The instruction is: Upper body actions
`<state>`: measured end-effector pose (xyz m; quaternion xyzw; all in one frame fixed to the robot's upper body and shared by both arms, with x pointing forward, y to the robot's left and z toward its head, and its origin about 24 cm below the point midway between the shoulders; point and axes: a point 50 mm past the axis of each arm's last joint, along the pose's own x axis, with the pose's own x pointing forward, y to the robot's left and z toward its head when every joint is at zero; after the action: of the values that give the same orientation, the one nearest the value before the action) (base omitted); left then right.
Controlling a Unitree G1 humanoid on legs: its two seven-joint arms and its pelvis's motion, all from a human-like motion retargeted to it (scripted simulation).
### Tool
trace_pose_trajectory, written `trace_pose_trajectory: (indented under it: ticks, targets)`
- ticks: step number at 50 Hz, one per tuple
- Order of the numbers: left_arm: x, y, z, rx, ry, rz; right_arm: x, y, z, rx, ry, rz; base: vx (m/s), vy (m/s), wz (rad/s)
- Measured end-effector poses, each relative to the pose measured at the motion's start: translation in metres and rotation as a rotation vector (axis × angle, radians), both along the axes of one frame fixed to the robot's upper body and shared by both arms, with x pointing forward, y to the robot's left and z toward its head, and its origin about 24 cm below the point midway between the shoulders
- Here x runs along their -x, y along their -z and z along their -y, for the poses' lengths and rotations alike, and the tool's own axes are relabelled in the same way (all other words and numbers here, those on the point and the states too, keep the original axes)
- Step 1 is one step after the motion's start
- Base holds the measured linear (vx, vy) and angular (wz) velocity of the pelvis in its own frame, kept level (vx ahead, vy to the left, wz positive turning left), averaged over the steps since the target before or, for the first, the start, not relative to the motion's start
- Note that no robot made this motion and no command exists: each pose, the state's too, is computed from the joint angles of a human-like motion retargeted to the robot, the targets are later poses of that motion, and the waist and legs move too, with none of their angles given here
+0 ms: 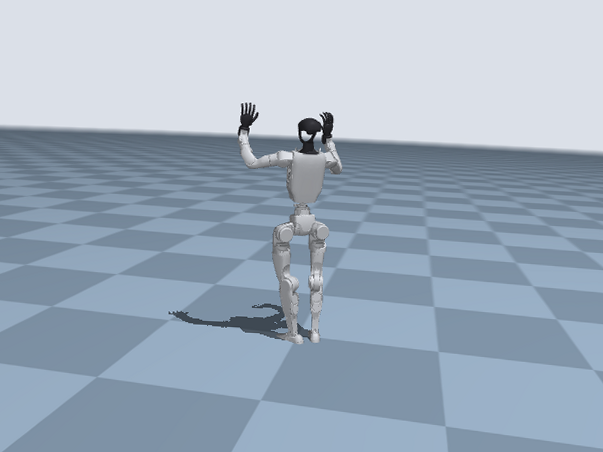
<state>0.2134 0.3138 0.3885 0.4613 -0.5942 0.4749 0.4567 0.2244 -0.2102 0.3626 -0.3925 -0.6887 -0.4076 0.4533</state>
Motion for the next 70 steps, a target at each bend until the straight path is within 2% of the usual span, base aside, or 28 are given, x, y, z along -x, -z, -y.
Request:
trace_pose_trajectory:
  ticks: [8,13,20,27,32,37,50,55,59,64,67,70]
  targets:
    - [0.009,0.02,-0.048,0.322,0.062,0.054,-0.013,0.02,0.037,-0.295,-0.174,-0.095,0.0,0.0,0.0]
    - [0.017,0.024,-0.059,0.329,0.084,0.051,-0.005,0.025,0.047,-0.324,-0.186,-0.053,0.0,0.0,0.0]
    - [0.019,0.016,-0.039,0.136,-0.026,0.047,0.003,0.018,0.028,-0.187,-0.176,-0.007,0.0,0.0,0.0]
    - [-0.003,0.01,0.003,-0.017,0.088,-0.022,0.006,0.008,-0.009,0.032,-0.215,-0.007,0.0,0.0,0.0]
    - [-0.012,0.006,0.024,-0.085,0.111,-0.05,0.011,0.0,-0.022,0.166,-0.041,0.05,0.0,0.0,0.0]
    - [-0.008,0.007,0.015,-0.014,0.103,-0.003,0.007,0.0,-0.009,0.097,0.08,0.055,0.0,0.0,0.0]
    - [0.03,0.055,-0.072,0.428,0.114,0.029,-0.01,0.057,0.068,-0.342,-0.048,-0.209,0.0,0.0,0.0]
    - [0.055,0.107,-0.1,0.59,0.092,-0.088,-0.011,0.103,0.077,-0.386,-0.136,-0.423,0.0,0.0,0.0]
    - [0.075,0.181,-0.113,0.81,0.082,-0.243,-0.011,0.166,0.081,-0.402,-0.047,-0.678,-0.01,-0.01,0.0]
    - [0.094,0.32,-0.105,1.286,0.004,-0.52,-0.007,0.285,0.073,-0.407,0.102,-1.294,0.0,0.0,0.0]
    - [0.11,0.414,-0.074,1.64,-0.025,-0.796,0.016,0.37,0.057,-0.4,0.121,-1.772,0.0,0.0,0.0]
    - [0.143,0.494,-0.025,2.037,0.017,-1.158,0.06,0.446,0.04,-0.51,0.11,-2.172,0.0,-0.02,-0.01]
